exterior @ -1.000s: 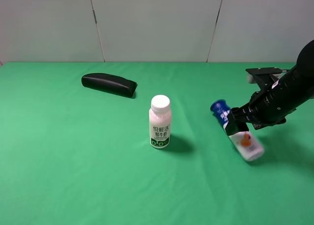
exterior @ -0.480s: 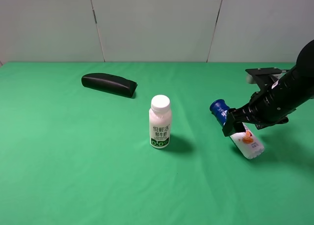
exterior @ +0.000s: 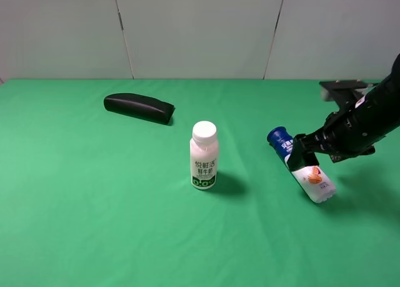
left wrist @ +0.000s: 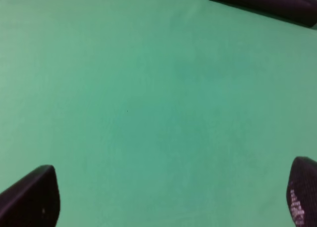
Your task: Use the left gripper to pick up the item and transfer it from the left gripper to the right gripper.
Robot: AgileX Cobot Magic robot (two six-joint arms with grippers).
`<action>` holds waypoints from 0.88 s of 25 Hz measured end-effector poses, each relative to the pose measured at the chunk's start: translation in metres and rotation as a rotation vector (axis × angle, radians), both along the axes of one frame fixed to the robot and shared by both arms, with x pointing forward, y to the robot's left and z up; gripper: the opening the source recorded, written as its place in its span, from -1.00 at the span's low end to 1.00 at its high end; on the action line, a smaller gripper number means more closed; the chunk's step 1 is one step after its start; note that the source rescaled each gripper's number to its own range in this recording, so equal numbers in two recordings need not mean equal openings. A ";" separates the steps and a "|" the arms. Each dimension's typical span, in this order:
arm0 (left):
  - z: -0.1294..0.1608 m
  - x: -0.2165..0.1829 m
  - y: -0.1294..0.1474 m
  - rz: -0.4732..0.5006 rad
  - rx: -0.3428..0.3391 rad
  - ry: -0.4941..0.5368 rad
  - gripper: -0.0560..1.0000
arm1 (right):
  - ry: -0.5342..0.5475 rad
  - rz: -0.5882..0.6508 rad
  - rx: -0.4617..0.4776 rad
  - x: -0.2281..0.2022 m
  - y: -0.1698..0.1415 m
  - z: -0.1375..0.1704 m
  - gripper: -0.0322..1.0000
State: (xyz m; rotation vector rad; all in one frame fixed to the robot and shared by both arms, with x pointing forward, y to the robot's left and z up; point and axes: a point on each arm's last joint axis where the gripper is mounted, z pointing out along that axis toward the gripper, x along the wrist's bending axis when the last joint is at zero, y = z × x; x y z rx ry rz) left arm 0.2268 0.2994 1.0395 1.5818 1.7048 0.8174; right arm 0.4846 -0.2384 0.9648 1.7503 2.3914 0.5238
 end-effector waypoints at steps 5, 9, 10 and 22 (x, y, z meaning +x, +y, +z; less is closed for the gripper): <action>0.000 0.000 0.000 0.001 0.001 0.000 0.69 | -0.127 0.016 0.018 -0.018 -0.003 0.041 1.00; 0.000 0.000 0.000 0.001 0.001 0.000 0.69 | -0.216 0.020 0.011 -0.044 -0.010 0.073 1.00; 0.000 0.000 0.000 0.001 0.001 0.000 0.69 | -0.240 0.020 0.007 -0.052 -0.012 0.081 1.00; 0.000 0.000 0.000 0.001 0.001 0.000 0.69 | -0.473 0.002 0.006 -0.150 -0.035 0.137 1.00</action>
